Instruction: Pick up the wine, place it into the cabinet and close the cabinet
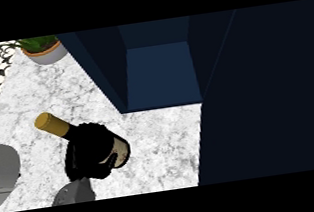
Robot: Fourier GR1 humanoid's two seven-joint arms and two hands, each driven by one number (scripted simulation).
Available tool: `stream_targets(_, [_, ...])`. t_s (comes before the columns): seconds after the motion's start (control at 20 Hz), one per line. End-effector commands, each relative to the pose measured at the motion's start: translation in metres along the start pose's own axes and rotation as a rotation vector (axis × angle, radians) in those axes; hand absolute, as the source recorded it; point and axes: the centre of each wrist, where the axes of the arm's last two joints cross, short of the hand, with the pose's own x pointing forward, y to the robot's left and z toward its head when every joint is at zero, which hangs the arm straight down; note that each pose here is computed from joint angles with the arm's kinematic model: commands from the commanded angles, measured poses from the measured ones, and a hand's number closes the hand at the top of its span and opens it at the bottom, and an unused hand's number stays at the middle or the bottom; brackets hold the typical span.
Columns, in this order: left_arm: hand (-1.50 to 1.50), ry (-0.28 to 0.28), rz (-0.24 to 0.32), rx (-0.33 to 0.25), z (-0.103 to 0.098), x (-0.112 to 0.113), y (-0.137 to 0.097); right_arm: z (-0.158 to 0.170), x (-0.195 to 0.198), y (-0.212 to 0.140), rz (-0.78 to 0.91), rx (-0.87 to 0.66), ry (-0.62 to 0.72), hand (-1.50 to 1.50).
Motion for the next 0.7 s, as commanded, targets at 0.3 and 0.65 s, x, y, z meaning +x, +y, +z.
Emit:
stream_targets(0.3, [1.5, 0.048, 0.009, -0.047, 0.0, 0.012, -0.097, -0.008, 0.009, 0.006, -0.061, 0.033, -0.028, -1.5])
stream_targets(0.65, [1.5, 0.1, 0.039, 0.02, 0.01, 0.008, -0.114, 0.013, 0.009, -0.008, -0.03, 0.046, -0.02, -1.5])
